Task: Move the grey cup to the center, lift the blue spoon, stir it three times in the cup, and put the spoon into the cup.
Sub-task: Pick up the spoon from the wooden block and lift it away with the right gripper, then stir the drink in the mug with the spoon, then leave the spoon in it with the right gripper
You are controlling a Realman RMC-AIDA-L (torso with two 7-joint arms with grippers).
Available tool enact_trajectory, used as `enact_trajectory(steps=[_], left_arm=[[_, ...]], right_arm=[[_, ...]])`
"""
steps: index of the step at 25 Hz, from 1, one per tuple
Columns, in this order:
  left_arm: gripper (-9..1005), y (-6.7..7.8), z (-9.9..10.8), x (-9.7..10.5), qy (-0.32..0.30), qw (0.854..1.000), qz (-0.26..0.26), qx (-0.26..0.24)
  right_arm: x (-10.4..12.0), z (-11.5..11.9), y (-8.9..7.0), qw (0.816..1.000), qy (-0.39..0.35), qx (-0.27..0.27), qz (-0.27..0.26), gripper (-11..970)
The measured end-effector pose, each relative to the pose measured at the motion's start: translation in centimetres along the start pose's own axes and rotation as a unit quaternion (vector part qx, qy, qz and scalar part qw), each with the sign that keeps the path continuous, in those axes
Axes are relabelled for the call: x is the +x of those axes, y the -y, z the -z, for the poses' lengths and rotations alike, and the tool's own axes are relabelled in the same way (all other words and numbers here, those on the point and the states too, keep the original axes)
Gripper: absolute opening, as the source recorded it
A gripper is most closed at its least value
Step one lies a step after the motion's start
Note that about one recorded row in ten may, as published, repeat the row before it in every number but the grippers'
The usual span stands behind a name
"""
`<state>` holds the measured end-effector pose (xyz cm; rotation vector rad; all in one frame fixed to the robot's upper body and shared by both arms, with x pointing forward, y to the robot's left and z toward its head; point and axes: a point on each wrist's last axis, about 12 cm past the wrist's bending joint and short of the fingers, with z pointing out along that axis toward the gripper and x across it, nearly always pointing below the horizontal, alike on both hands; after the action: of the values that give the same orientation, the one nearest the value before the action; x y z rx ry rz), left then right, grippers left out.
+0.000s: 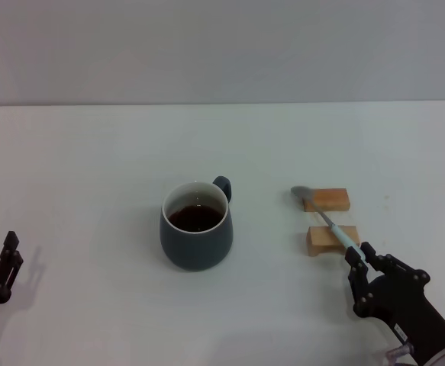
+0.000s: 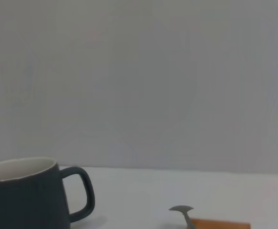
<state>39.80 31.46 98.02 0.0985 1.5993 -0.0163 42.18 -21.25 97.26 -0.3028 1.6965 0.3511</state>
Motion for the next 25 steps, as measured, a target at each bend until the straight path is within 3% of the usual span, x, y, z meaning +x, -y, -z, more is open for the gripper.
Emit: enact_trajectory(steps=[3, 13, 25], left_arm=[[684, 0.0, -0.1, 0.0, -0.001, 1.0, 0.0, 0.0], [685, 0.1, -0.2, 0.1, -0.004, 1.0, 0.0, 0.003], [684, 0.0, -0.2, 0.2, -0.012, 1.0, 0.0, 0.001]], right_arm=[[-0.6, 0.0, -0.2, 0.999, 0.025, 0.002, 0.036, 166], [-3.4, -0.7, 0.0, 0.992, 0.119, -0.007, 0.033, 166], [-6.5, -4.2, -0.9, 0.994, 0.083, -0.074, -0.014, 165]])
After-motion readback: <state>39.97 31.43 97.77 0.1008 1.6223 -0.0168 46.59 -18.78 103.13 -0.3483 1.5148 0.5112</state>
